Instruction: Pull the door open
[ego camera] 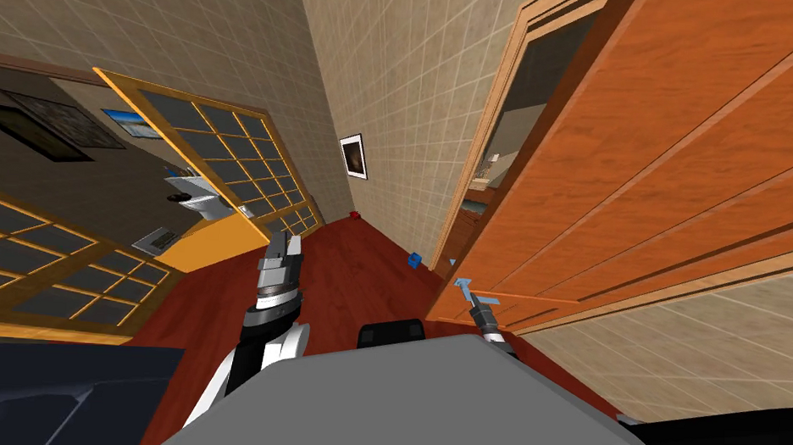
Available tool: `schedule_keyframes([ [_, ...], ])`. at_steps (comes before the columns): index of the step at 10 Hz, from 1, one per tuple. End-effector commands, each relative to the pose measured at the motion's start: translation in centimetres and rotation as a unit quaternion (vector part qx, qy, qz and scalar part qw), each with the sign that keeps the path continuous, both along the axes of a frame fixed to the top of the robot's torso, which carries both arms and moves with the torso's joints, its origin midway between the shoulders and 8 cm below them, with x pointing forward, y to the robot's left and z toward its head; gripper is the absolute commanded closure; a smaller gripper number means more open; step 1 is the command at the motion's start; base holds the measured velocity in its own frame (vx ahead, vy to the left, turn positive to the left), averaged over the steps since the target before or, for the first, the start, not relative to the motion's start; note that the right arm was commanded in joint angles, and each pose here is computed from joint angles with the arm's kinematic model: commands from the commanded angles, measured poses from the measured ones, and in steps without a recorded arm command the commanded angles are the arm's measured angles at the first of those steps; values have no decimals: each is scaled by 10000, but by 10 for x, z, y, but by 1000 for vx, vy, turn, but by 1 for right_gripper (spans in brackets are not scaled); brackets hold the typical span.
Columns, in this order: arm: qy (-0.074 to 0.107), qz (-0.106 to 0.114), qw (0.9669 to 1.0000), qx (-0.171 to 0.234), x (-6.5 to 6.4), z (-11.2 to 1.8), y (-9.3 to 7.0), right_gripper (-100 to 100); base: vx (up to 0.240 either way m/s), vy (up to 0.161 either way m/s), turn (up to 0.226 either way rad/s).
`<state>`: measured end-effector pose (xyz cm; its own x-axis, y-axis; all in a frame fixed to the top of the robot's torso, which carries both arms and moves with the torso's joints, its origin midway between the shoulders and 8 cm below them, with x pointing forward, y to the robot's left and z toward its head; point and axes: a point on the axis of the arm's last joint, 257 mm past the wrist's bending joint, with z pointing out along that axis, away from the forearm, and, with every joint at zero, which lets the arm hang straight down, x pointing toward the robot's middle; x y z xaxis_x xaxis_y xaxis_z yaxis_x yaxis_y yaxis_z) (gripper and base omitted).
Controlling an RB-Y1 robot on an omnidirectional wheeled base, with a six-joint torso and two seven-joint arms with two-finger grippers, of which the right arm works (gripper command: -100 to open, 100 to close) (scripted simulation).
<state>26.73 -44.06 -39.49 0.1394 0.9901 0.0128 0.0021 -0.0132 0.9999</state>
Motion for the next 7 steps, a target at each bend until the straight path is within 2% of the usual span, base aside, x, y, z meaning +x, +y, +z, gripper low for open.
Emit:
schedule_keyframes([
  [1,-8,46,10000,-11,-5,1,-2,100,-218,-43,145],
  [5,-18,163,9999,-14,-13,2,-2,100,-207,-33,139],
  [7,6,202,9998,8,-13,0,2,100,-111,-8,66],
])
